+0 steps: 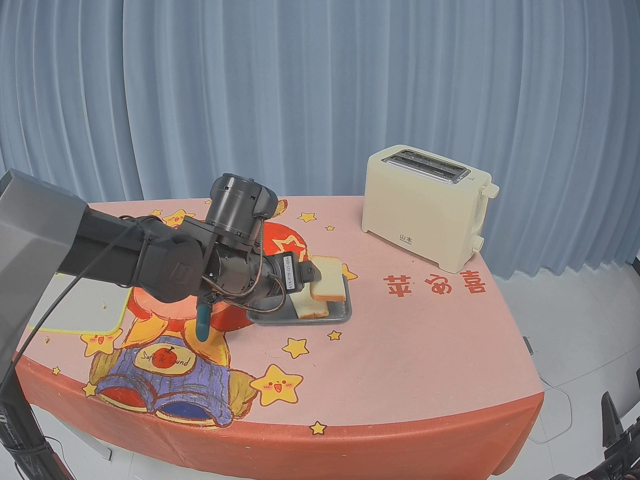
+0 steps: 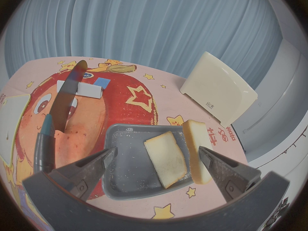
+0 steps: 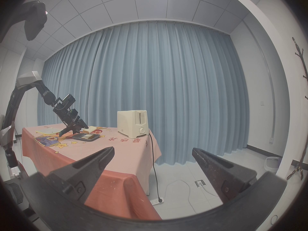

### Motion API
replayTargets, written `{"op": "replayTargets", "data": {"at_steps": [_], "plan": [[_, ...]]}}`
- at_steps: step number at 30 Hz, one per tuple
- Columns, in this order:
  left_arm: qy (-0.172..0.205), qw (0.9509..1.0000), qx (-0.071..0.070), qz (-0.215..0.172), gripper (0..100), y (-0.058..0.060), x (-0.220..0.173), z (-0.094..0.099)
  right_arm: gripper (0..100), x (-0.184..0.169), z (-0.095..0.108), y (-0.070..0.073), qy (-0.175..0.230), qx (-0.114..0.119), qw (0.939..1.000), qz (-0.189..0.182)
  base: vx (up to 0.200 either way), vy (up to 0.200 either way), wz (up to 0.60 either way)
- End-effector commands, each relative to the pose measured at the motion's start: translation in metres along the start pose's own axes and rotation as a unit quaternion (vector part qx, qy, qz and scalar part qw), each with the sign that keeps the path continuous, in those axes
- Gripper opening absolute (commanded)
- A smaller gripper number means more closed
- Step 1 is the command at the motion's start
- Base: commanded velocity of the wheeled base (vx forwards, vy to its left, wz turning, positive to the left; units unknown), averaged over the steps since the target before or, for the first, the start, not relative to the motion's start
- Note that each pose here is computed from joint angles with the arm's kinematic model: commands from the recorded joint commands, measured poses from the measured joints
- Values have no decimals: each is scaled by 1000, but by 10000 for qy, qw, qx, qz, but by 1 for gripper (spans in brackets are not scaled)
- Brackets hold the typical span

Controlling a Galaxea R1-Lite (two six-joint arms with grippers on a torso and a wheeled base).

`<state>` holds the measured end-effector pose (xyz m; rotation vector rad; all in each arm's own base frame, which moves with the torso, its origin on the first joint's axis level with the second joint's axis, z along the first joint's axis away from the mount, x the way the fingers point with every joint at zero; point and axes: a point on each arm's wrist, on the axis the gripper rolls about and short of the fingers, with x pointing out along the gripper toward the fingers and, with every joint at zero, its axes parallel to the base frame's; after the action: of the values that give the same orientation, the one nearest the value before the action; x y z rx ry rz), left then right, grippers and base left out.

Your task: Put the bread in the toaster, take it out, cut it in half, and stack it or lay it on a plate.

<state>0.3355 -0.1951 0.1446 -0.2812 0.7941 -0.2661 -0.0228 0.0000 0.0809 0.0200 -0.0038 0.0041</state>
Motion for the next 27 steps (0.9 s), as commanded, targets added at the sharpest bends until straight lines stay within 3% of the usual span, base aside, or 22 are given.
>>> {"op": "replayTargets", "data": {"at_steps": [1,11,27], "plan": [[-125,9999,-12,-64,100,-1,-17,3,100,0,-5,0,4,0,10000,3,0,0,0],[36,10000,-6,41,100,8,-24,-9,100,0,-5,0,4,0,10000,3,0,0,0],[-69,9999,-83,-8,100,5,-24,-5,100,0,-5,0,4,0,10000,3,0,0,0]]}}
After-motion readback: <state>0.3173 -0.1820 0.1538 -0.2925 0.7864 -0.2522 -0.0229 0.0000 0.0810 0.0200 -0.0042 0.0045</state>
